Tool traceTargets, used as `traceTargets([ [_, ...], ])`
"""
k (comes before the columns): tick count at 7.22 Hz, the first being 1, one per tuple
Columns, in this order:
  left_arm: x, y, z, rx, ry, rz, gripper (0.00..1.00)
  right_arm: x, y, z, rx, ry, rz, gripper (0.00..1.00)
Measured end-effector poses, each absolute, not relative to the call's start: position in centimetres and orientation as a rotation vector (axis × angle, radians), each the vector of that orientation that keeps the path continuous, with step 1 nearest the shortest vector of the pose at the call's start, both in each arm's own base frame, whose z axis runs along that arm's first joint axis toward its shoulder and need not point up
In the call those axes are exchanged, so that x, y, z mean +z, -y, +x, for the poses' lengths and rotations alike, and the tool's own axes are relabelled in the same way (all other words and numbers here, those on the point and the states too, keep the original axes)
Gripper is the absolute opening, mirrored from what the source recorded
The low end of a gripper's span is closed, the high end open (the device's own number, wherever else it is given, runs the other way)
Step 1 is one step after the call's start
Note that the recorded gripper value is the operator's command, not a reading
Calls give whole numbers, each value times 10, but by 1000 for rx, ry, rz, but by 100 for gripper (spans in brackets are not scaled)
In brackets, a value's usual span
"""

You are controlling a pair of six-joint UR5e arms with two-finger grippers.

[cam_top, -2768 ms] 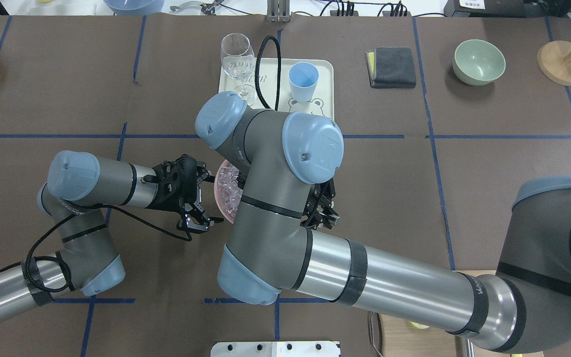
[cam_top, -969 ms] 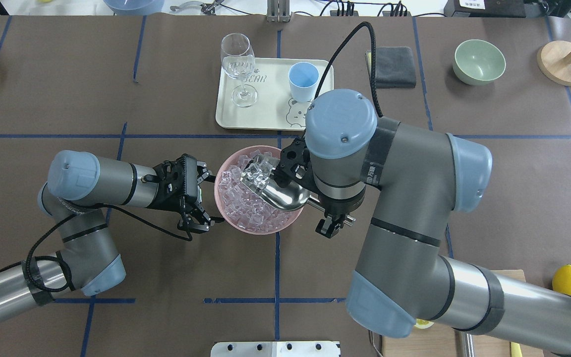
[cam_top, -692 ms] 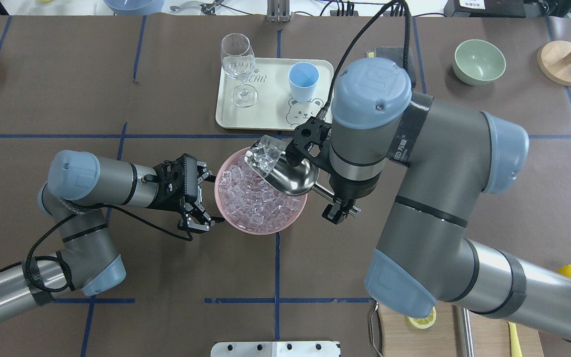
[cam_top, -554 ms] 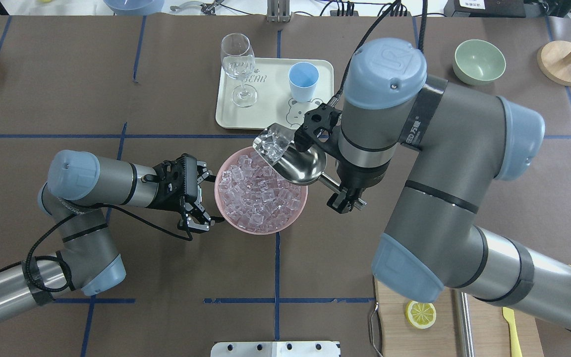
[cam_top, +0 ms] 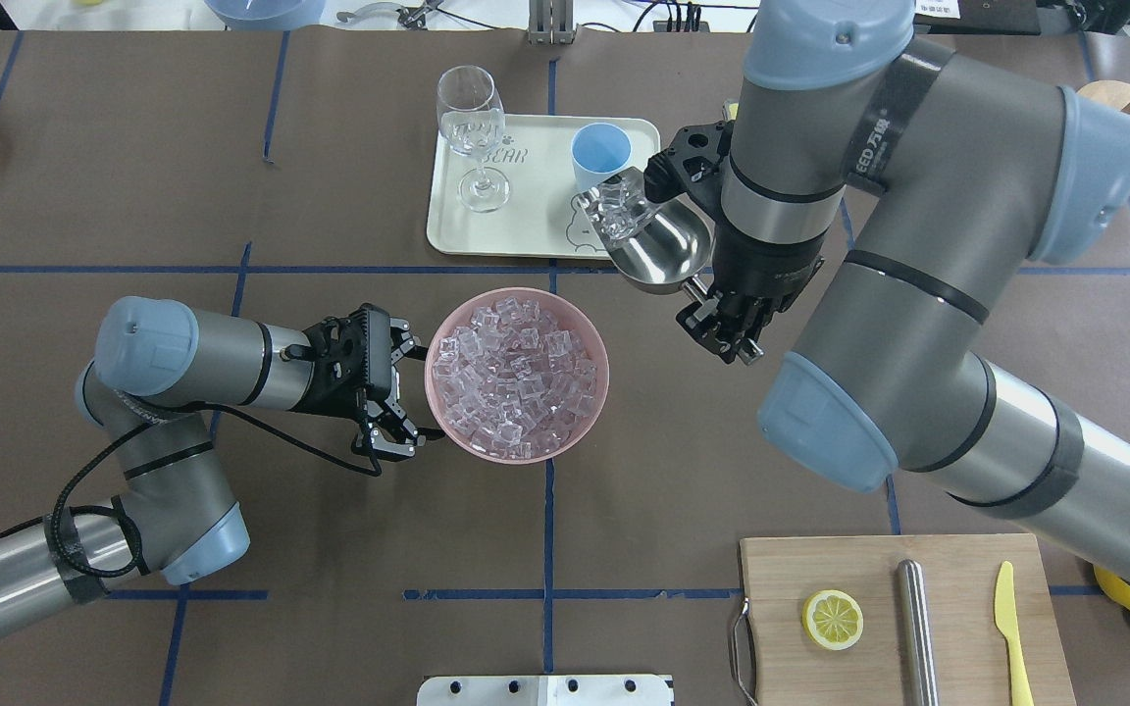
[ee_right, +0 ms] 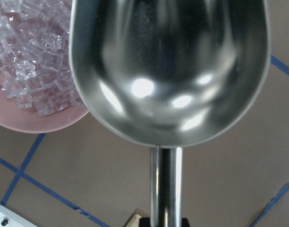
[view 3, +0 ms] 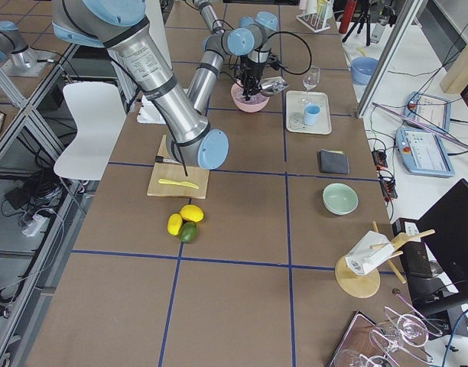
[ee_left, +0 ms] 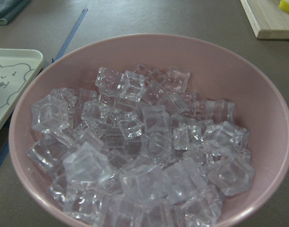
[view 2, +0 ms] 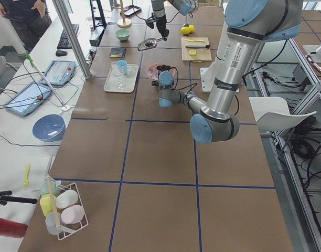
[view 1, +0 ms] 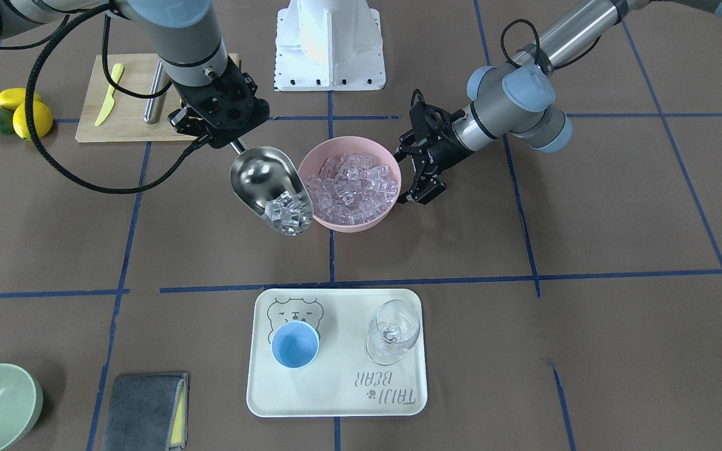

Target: Put ice in cup with scoop

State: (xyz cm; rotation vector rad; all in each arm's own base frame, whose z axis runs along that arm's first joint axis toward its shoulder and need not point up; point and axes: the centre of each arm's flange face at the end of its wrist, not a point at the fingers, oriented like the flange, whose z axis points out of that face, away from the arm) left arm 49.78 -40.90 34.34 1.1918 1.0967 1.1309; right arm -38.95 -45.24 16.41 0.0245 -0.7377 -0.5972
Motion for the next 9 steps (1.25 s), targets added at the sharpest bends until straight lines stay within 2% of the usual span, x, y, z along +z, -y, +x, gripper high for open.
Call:
traceTargets([
  [9, 352, 410, 495, 1129, -1088, 1178, 100, 139, 545, -425, -480, 674, -105, 0],
])
